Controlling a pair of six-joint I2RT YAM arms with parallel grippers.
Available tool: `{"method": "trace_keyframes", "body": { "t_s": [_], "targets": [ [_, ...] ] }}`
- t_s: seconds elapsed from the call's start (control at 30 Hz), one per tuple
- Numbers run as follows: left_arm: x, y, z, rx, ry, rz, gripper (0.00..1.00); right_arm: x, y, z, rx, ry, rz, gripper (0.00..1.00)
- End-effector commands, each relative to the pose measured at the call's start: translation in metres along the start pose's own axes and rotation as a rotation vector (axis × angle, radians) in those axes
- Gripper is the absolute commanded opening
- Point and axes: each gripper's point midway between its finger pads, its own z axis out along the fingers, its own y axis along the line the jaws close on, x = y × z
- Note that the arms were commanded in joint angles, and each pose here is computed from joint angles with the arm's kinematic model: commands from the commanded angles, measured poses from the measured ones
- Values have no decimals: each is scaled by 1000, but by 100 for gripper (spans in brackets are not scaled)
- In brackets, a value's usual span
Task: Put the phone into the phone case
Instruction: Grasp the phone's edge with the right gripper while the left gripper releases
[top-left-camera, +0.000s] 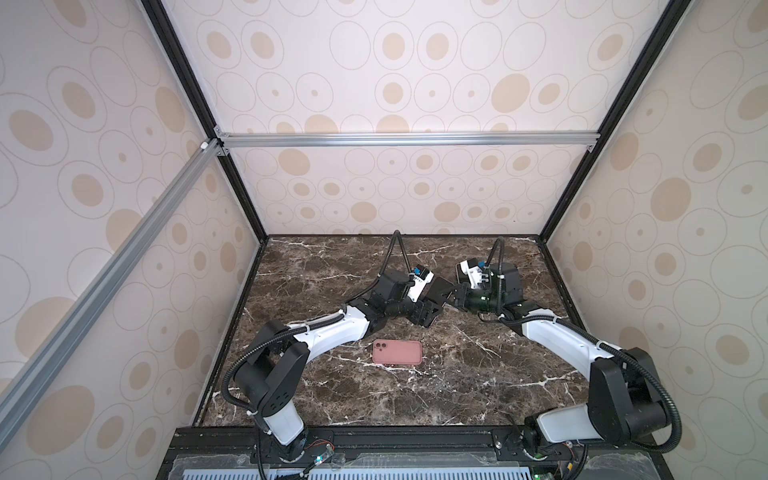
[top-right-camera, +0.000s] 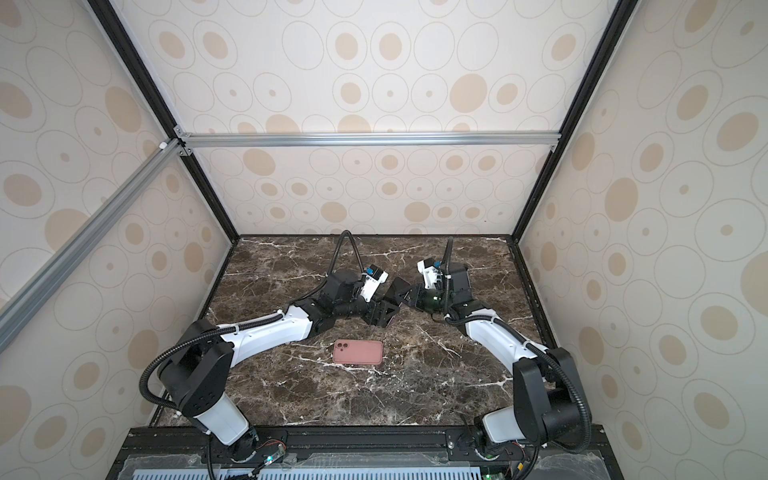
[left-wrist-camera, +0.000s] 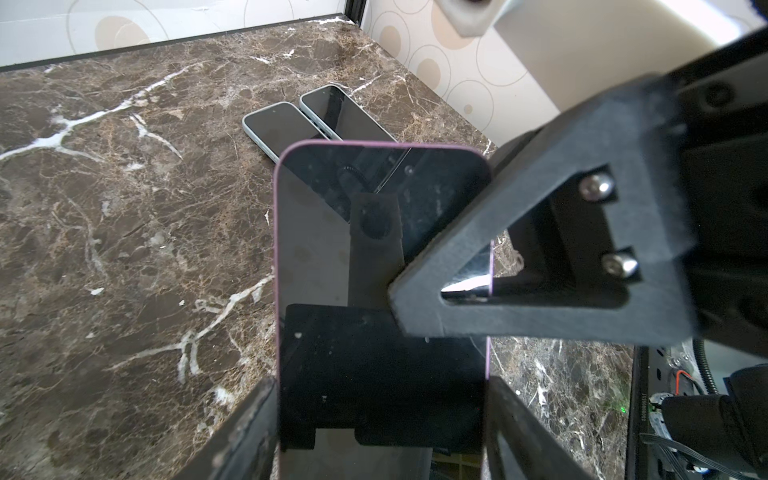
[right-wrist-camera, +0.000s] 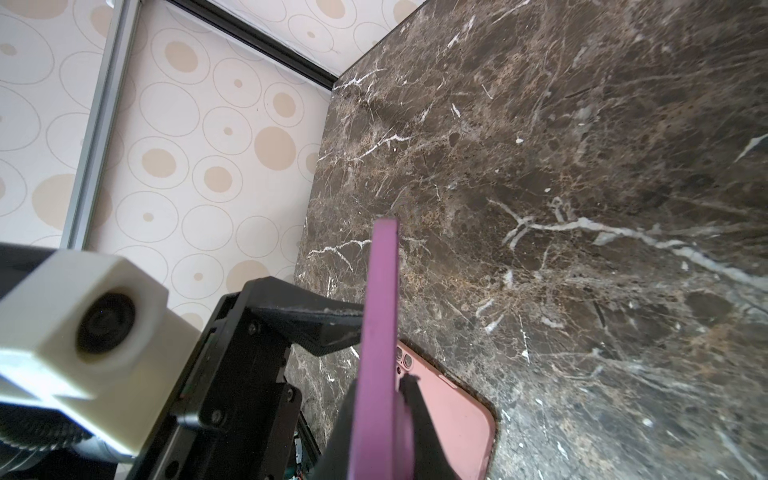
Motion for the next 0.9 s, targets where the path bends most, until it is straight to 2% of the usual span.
{"method": "trace_keyframes", "body": {
  "t_s": [0.0, 0.03, 0.27, 0.43, 0.57, 0.7, 0.87],
  "targets": [
    [-25, -15, -15, 54, -82, 31, 92, -5, 5, -7, 3, -29, -43, 4],
    [-26, -15, -16, 54, -91, 33, 100, -6, 4, -7, 7, -33, -47, 4],
    [-28, -30, -21, 132, -102, 12, 100, -9, 6, -7, 11, -36, -73, 3],
    [-38, -46, -34, 204, -113, -10, 100, -2, 9, -14, 47, 27, -194, 2],
    [-48, -45, -49, 237, -114, -32, 100, 13, 24, -20, -5, 145, -295, 3],
    [-51, -29, -66, 306, -118, -105, 99, 28, 39, -27, -86, 226, -344, 4],
    [-49, -5, -85, 399, -140, -205, 89, 45, 54, -33, -194, 293, -361, 4]
  ]
}}
